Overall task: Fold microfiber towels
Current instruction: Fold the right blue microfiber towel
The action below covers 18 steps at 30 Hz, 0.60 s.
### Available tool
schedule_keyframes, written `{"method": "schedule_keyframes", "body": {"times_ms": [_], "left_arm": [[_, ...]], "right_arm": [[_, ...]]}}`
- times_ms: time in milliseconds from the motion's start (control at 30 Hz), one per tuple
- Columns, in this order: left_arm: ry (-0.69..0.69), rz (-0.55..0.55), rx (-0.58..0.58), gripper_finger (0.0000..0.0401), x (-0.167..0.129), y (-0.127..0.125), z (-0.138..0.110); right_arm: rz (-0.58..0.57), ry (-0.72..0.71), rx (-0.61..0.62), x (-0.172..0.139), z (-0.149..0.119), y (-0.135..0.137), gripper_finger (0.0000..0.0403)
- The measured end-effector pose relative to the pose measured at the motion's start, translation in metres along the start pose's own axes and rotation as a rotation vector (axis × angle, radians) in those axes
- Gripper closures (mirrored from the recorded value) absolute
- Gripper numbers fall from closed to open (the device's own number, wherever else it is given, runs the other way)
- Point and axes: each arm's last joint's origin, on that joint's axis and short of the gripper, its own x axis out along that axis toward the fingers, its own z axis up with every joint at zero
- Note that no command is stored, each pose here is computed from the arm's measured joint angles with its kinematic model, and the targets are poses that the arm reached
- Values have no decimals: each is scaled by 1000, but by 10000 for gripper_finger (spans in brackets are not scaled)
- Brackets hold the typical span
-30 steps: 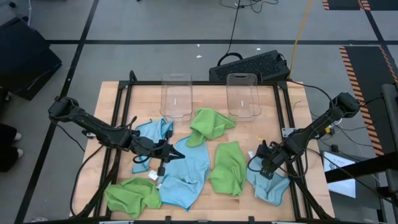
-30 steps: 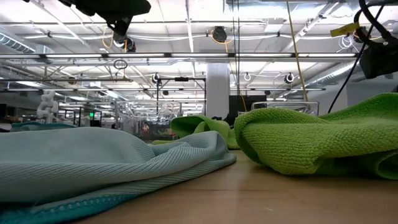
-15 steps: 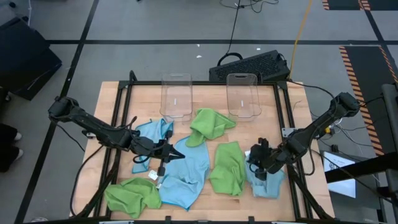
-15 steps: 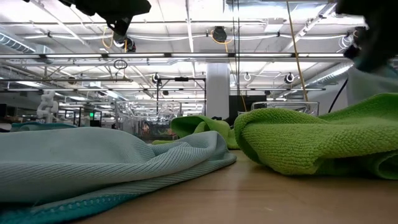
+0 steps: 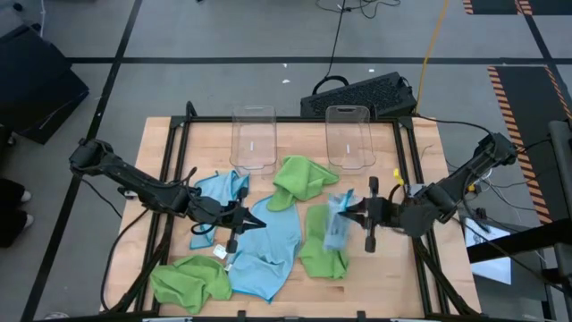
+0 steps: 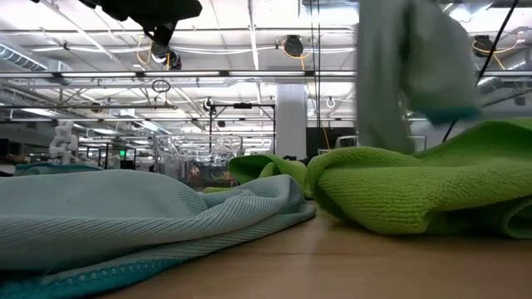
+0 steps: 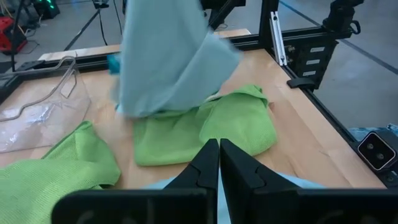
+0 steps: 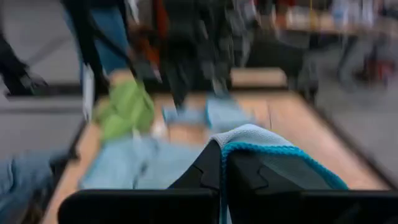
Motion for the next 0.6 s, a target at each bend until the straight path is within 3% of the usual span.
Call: {"method": "schedule_keyframes", "body": {"times_ms": [133, 300, 600], "left_arm": [[-1, 25, 1, 381, 0, 1, 0], [-1, 49, 6, 381, 0, 1, 0], [-61, 98, 11, 353, 0, 3, 6]], "right_arm": [[11, -183, -66, -2, 22, 2, 402], [-4, -315, -89, -6, 37, 1, 402], [-13, -387, -67, -9, 45, 0, 403]]}}
